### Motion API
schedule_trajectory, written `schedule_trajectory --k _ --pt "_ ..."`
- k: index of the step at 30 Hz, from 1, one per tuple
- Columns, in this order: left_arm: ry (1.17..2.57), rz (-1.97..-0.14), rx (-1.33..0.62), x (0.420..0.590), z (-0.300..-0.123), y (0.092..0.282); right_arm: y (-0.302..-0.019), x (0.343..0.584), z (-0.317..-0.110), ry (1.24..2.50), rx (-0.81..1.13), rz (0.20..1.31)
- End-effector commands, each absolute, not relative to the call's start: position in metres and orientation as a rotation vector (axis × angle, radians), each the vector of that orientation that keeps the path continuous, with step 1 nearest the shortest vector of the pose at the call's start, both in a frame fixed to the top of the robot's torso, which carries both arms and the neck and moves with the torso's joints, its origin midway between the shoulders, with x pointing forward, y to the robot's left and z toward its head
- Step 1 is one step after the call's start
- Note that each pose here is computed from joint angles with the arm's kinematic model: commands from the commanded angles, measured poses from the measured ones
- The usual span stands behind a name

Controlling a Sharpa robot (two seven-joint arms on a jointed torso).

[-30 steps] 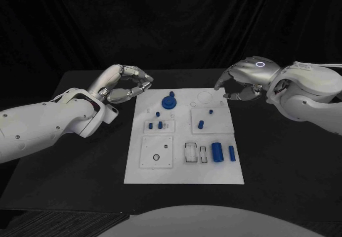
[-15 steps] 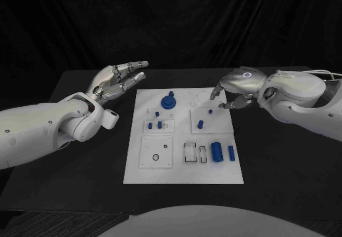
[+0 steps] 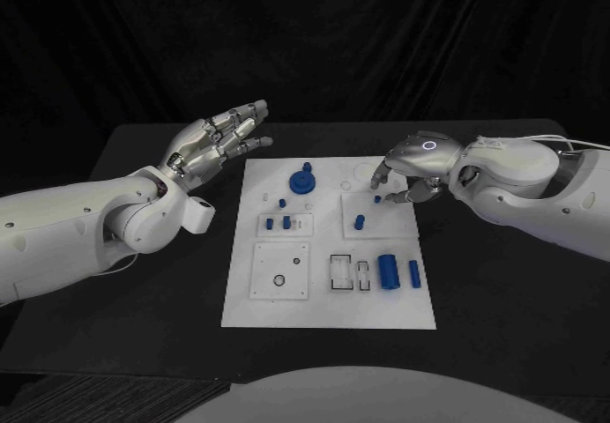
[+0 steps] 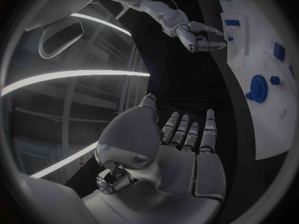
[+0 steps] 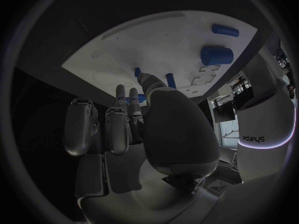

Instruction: Assemble the parts on the task board

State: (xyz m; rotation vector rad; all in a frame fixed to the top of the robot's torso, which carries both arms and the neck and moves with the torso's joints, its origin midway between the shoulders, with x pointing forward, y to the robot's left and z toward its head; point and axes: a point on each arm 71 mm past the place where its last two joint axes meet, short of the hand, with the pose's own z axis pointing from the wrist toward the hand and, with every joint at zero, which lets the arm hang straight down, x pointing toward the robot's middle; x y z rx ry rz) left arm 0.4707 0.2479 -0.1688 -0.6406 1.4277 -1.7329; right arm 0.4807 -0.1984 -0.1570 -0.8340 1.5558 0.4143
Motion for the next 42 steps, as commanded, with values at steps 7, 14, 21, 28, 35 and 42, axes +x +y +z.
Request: schedule_trajectory --k 7,14,21,28,35,42 --pt "1.34 -1.861 -0.632 0.469 -0.163 0.25 -0.195 0.485 -0.165 1.562 -0.855 0.415" --pt "1.352 -1.86 -0.637 0.47 -0.164 0.25 -0.194 0.488 -0.17 1.573 -0.856 0.41" --pt "1.363 -1.855 -0.641 0.471 -0.165 0.25 -0.192 0.488 -0.176 1.584 -0.862 0.418" --pt "1.373 -1.848 -0.648 0.472 -0.167 0.25 -0.189 0.488 -0.18 1.589 -0.868 0.427" --pt "1.385 -1.846 -0.653 0.473 -0.169 0.25 -0.187 0.488 -0.183 1.592 -0.873 0.433" --pt "1.394 -1.846 -0.657 0.473 -0.171 0.249 -0.186 0.489 -0.185 1.597 -0.877 0.435"
